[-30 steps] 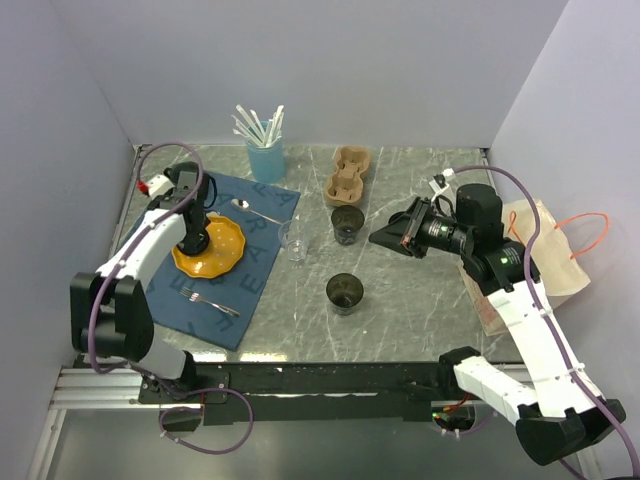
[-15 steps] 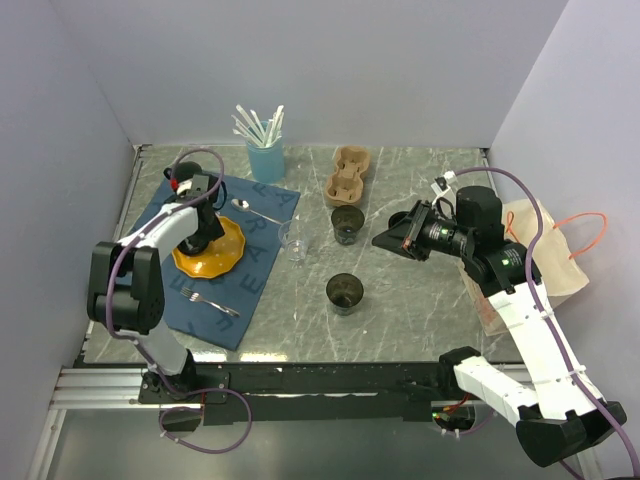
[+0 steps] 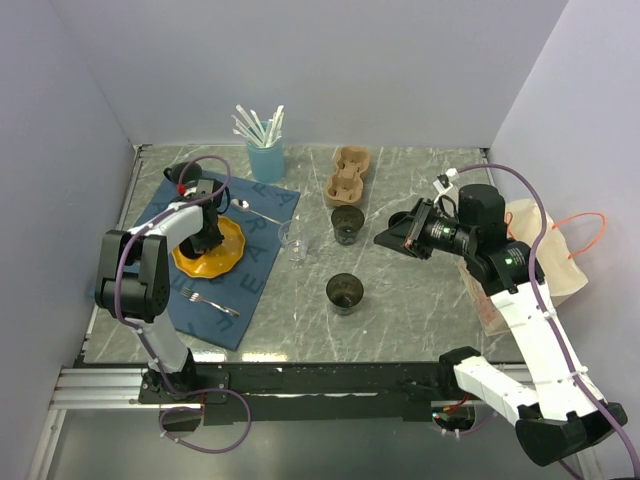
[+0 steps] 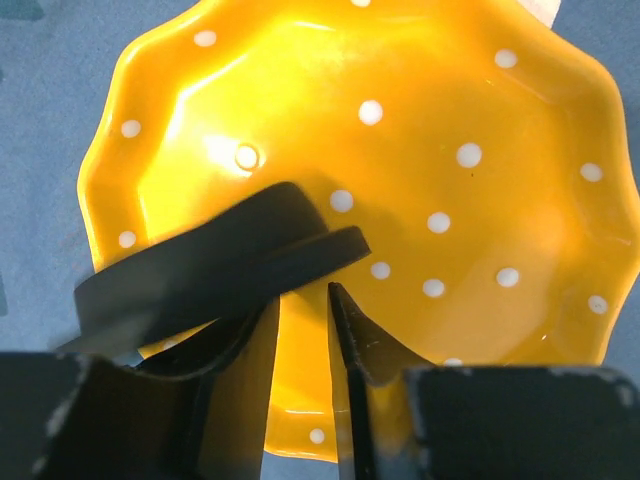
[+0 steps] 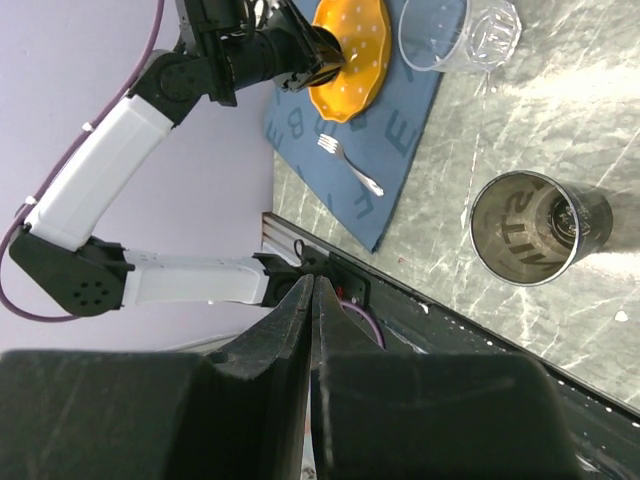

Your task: Pack the takeout coffee

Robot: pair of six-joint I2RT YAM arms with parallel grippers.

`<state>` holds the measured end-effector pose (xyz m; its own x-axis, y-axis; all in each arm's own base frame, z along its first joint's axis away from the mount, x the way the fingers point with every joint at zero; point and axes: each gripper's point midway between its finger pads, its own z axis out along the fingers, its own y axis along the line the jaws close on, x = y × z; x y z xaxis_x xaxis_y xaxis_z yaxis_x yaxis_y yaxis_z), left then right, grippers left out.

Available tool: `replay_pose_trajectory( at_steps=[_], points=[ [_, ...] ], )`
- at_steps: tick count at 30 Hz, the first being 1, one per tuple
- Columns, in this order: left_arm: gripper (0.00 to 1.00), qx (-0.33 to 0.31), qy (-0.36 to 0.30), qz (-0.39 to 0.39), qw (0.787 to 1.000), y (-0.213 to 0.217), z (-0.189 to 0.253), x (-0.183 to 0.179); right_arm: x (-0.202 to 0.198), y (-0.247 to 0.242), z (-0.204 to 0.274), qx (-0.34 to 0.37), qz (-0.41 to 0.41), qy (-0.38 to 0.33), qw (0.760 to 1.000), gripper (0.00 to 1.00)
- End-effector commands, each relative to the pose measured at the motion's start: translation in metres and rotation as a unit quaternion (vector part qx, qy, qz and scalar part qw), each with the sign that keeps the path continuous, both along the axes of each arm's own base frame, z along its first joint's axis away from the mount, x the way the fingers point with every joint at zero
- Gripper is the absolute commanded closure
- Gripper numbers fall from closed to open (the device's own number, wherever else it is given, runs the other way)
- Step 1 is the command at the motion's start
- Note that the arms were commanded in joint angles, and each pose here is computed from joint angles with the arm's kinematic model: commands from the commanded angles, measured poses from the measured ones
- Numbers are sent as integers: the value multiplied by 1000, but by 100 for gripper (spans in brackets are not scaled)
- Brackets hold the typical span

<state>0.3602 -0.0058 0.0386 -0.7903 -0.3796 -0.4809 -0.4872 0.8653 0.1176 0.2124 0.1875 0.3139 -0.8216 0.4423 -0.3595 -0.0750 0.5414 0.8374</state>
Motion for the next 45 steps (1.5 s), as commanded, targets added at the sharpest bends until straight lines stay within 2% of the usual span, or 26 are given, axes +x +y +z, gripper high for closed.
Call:
replay_pose_trajectory(
  at_steps=[1,6,12,18,29,35,38,40,41,45],
  points=[
    [70,7,-13,-13,1000,-1,10,13,3,-6,22,-5,-9,-42,999,92],
    [74,20,-13,-25,999,2,18,17,5,-6,24,-7,-10,-47,999,92],
    [64,31,-36,-24,999,0,41,22,5,-6,24,-9,-11,-48,999,92],
    [54,56,-21,-38,997,8,35,18,7,-7,28,-10,-12,-54,998,91],
    [57,46,-8,-66,997,-1,21,32,6,-7,28,-7,-13,-54,998,91],
    [62,49,8,-61,997,-1,10,27,7,-10,32,-16,-19,-60,998,91],
    [82,54,4,-63,997,-1,15,28,7,-11,32,-17,-20,-63,998,91],
    [89,50,-6,-66,997,-3,24,32,7,-10,33,-18,-19,-65,998,91],
    [96,48,-8,-68,996,-4,27,33,7,-10,34,-17,-18,-67,997,90],
    [99,17,-40,-78,996,-16,59,39,8,-8,39,-15,-12,-76,997,90]
  ],
)
